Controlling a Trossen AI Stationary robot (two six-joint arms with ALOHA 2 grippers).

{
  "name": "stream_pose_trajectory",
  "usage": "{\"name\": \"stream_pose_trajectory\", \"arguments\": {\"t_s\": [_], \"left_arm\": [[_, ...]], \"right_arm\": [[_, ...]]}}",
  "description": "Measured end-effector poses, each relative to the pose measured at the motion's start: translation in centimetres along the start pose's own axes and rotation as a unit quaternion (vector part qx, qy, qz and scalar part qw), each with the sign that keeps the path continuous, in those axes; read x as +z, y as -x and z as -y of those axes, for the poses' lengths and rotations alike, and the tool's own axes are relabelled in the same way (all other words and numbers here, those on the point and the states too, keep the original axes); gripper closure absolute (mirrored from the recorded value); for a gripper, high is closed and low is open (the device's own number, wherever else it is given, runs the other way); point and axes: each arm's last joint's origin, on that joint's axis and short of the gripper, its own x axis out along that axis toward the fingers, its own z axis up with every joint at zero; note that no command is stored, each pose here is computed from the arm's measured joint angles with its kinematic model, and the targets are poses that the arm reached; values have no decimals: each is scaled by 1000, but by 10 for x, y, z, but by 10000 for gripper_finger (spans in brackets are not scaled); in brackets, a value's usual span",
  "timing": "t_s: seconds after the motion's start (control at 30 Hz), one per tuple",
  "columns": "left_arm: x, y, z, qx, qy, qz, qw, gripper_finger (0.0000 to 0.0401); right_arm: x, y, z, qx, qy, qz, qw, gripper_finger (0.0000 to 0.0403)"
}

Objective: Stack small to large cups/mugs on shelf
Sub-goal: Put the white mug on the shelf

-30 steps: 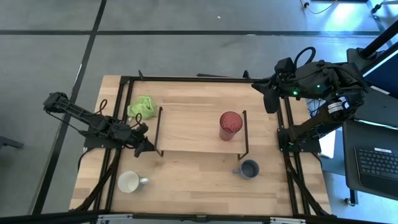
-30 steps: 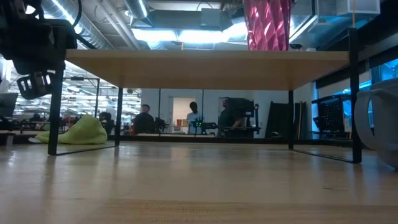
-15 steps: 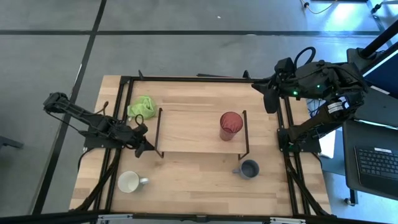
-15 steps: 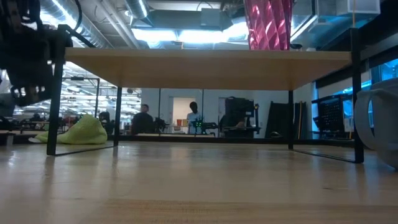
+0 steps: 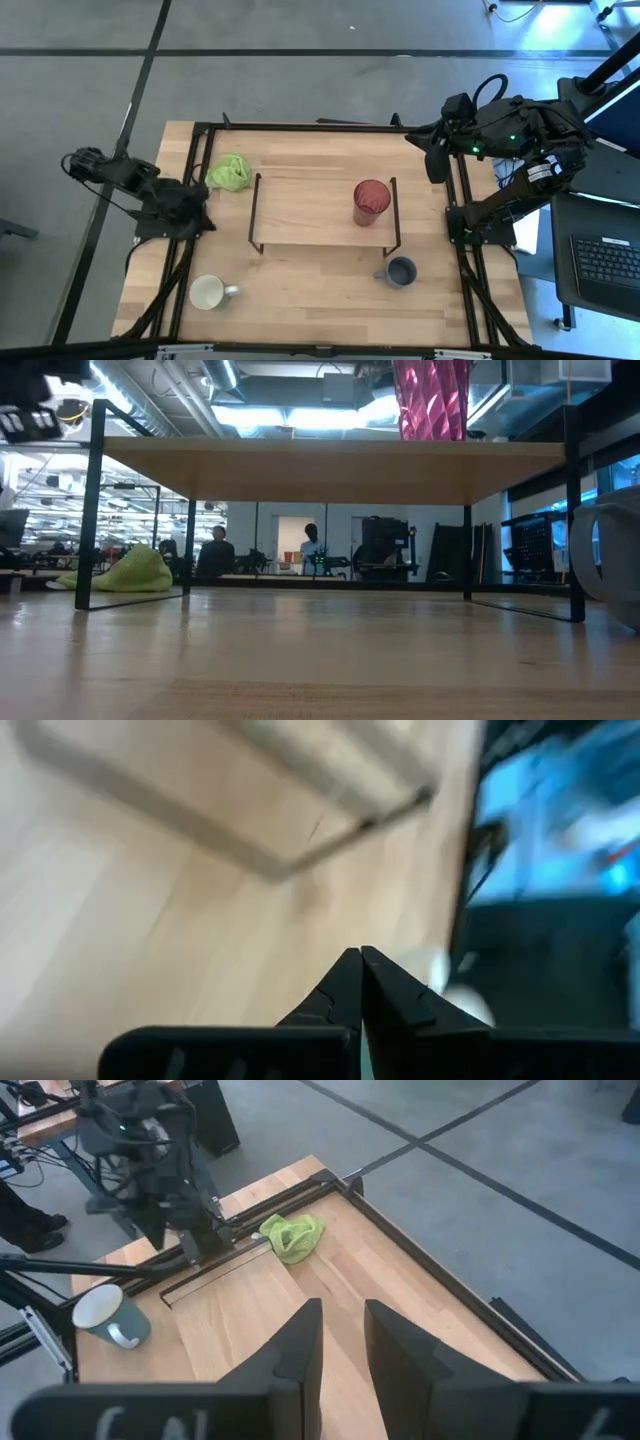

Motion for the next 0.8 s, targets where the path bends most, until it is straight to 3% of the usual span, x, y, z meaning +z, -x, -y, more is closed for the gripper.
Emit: {"name": "stream_pose_trajectory", "arguments": {"t_s": [0.1,0.33,0.47,0.8], "left_arm": [[0,8,6,20,6,-89,996,401],[4,-24,28,1,-17,-230,973,401],[3,-35,34,20,-29,-255,966,401],[4,-41,38,29,-51,-238,969,401]], "right_arm": [[0,0,0,-2,0,-1,1000,324],[-1,0,1,-3,-12,-4,1000,324],[-3,0,2,-11,-17,-15,1000,324],[-4,0,3,-20,-11,-15,1000,324]]}}
